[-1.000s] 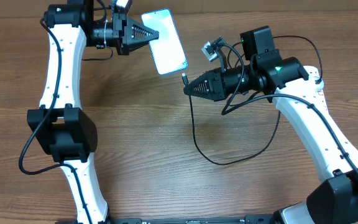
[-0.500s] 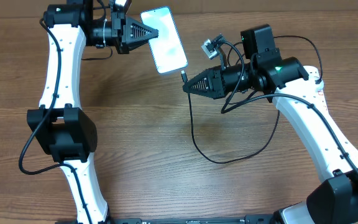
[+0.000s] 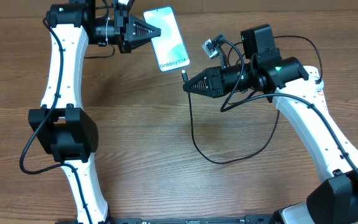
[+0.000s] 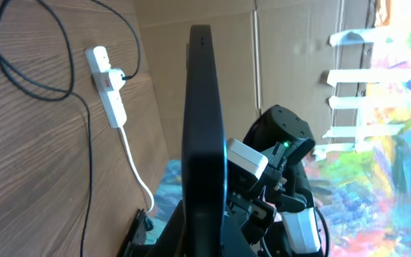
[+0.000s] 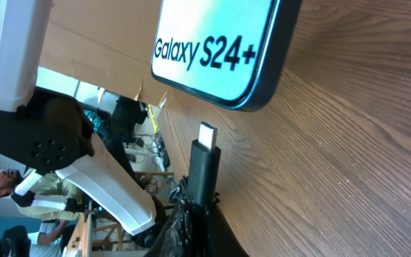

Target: Plug charger to phone and switch on socket

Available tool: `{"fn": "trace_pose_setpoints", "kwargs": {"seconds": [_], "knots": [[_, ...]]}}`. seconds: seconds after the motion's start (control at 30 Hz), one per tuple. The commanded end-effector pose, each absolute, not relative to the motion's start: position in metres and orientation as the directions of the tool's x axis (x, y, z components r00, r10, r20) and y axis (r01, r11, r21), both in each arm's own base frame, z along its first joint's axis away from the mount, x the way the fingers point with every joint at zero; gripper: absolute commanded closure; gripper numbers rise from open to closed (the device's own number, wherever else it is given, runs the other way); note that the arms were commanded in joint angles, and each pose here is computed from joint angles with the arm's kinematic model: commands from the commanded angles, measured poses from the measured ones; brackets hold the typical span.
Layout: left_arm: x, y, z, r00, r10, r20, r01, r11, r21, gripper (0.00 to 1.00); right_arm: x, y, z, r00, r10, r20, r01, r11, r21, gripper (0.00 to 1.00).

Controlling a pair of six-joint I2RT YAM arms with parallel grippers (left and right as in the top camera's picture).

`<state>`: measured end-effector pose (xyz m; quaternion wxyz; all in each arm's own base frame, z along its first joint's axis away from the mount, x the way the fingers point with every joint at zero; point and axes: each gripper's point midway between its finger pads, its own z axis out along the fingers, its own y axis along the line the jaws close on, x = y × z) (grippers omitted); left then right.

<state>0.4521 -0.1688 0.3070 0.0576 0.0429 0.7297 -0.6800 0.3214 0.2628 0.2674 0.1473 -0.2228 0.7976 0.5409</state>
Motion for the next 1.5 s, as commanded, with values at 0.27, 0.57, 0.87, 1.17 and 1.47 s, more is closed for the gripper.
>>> {"fn": "trace_pose_setpoints", "kwargs": {"seconds": [0.27, 0.57, 0.87, 1.17, 1.47], "knots": [[0.441, -0.186, 0.327, -0.987, 0.015, -0.161, 0.162, 0.08, -0.984, 0.95, 0.318, 0.264, 0.274, -0.85, -0.192, -0.49, -0.526, 0.31, 0.792, 0.96], [0.449, -0.188, 0.331, -0.988, 0.009, -0.154, 0.154, 0.075, -0.985, 0.96, 0.318, 0.264, 0.274, -0.851, -0.192, -0.49, -0.526, 0.311, 0.792, 0.96], [0.447, -0.188, 0.335, -0.988, 0.017, -0.151, 0.152, 0.05, -0.987, 0.96, 0.32, 0.263, 0.272, -0.85, -0.189, -0.491, -0.526, 0.325, 0.786, 0.96], [0.444, -0.194, 0.336, -0.987, 0.033, -0.156, 0.158, 0.041, -0.987, 0.96, 0.322, 0.264, 0.274, -0.845, -0.183, -0.503, -0.535, 0.324, 0.781, 0.96], [0.443, -0.196, 0.336, -0.987, 0.036, -0.159, 0.161, 0.044, -0.986, 0.96, 0.325, 0.264, 0.276, -0.846, -0.174, -0.504, -0.533, 0.323, 0.782, 0.96]]}}
